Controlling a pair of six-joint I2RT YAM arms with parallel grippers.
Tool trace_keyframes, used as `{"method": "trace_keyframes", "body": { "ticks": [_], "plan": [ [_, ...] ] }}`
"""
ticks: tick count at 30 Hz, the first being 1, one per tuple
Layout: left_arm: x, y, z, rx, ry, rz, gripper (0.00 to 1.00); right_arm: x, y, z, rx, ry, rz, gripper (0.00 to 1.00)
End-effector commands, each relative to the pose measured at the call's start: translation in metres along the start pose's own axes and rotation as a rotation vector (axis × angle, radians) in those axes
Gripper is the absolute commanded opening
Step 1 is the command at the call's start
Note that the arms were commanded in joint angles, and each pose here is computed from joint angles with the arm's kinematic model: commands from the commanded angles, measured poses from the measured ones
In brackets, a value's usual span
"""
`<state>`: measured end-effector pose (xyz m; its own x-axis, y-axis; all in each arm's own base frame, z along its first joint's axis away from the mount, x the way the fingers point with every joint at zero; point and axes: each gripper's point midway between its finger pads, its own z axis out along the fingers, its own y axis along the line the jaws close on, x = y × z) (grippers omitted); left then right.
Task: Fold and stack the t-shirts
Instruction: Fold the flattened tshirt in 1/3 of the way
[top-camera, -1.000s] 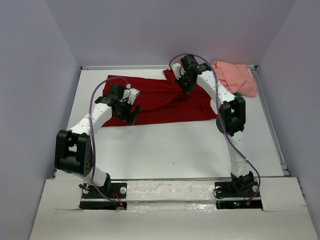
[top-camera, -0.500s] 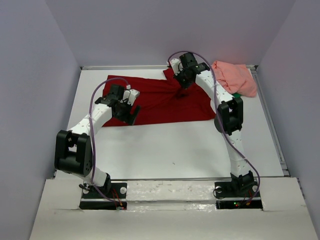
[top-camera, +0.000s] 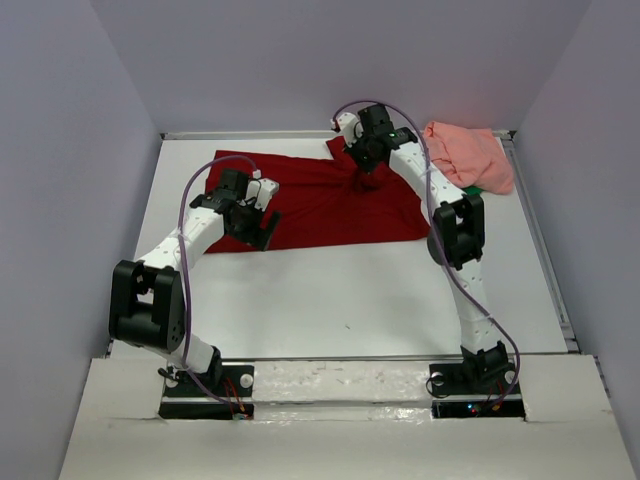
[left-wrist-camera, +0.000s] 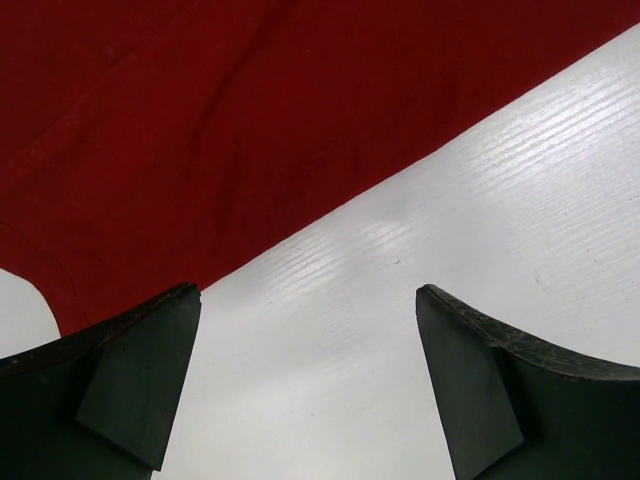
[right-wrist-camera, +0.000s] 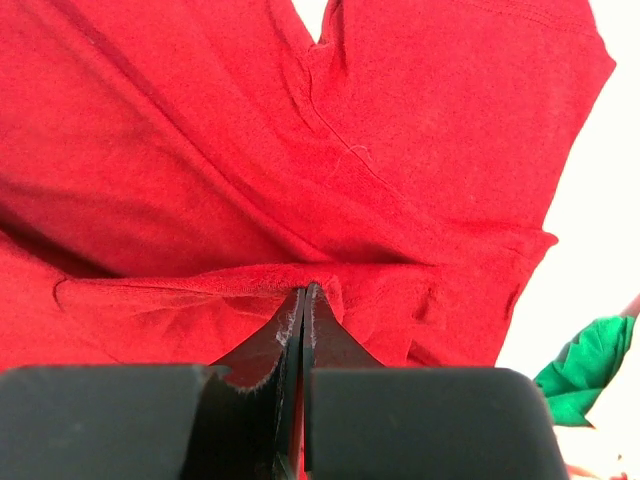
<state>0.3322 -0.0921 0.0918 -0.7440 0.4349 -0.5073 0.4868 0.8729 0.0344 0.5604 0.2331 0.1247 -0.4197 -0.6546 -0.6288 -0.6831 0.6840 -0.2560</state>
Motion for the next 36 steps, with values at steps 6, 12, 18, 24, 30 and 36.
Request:
{"method": "trace_keyframes", "body": {
  "ticks": [6, 12, 18, 24, 30, 36],
  "plan": [
    [-0.001, -0.001, -0.008, -0.007, -0.017, 0.001, 0.99, 0.01, 0.001, 0.024, 0.004, 0.006, -0.036, 0.65],
    [0.0, -0.001, -0.009, -0.009, -0.015, -0.001, 0.99, 0.001, 0.004, 0.028, -0.01, -0.034, -0.018, 1.0],
    [-0.001, -0.001, -0.009, -0.011, -0.019, 0.0, 0.99, -0.012, -0.006, 0.006, 0.023, -0.06, -0.035, 1.0],
    [-0.002, -0.002, -0.01, -0.003, -0.026, 0.001, 0.99, 0.008, -0.017, -0.017, 0.1, 0.016, -0.097, 1.0],
    [-0.004, -0.003, -0.013, -0.003, -0.04, 0.006, 0.99, 0.011, -0.017, -0.036, 0.111, 0.025, -0.108, 1.0],
    [-0.004, -0.003, -0.014, -0.003, -0.041, 0.005, 0.99, 0.024, -0.017, -0.036, 0.112, 0.064, -0.161, 1.0]
  ]
}}
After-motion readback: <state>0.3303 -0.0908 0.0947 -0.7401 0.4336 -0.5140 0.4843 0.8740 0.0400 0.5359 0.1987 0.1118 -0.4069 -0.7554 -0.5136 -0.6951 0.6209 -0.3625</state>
